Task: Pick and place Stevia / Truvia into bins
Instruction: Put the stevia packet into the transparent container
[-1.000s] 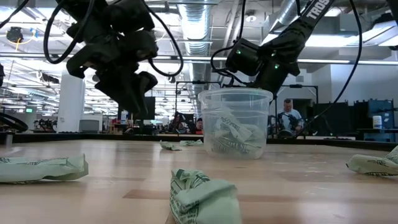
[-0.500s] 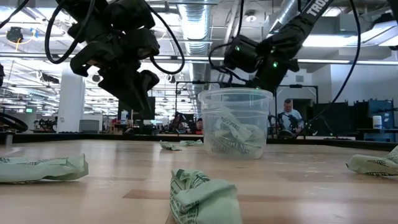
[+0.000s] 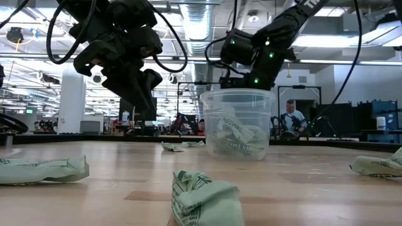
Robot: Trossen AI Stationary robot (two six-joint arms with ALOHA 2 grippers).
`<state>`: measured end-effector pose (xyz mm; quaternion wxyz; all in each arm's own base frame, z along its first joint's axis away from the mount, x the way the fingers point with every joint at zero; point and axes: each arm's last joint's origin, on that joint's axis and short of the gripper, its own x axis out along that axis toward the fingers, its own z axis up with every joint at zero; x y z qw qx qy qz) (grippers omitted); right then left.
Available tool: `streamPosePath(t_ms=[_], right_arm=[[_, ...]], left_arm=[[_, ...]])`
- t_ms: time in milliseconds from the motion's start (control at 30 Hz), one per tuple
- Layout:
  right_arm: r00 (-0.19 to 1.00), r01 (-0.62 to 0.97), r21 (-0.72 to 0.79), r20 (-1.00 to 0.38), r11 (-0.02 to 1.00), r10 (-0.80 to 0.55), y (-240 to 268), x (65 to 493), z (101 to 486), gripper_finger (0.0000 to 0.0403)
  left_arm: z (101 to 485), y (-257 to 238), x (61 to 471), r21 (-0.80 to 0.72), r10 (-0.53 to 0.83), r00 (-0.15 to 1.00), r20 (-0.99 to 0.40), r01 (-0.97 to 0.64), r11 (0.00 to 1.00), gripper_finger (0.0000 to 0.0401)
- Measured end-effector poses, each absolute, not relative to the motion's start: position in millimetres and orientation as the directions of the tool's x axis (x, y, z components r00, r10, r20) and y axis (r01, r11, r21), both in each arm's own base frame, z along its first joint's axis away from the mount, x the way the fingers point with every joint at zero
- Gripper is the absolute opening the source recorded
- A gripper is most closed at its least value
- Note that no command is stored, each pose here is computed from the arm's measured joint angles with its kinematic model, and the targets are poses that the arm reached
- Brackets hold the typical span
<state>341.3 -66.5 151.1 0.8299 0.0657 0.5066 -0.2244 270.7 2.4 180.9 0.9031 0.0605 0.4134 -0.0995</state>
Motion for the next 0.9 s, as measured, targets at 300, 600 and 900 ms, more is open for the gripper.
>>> streamPosePath(t_ms=[300,600,900], right_arm=[[0.367,0.435,-0.058,-0.900,0.899,-0.235,-80.3,339.3,140.7,0.0130],[0.323,0.456,-0.078,-0.914,0.887,-0.246,-82.9,341.4,124.6,0.0188],[0.313,0.453,-0.144,-0.898,0.880,-0.309,-78.7,342.4,125.7,0.0101]], left_arm=[[181.0,2.4,270.8,0.027,-0.130,0.639,-0.758,0.230,0.973,0.0096],[181.9,2.4,271.7,0.031,-0.130,0.650,-0.749,0.230,0.973,0.0096],[182.2,2.3,272.0,0.032,-0.130,0.652,-0.747,0.230,0.973,0.0096]])
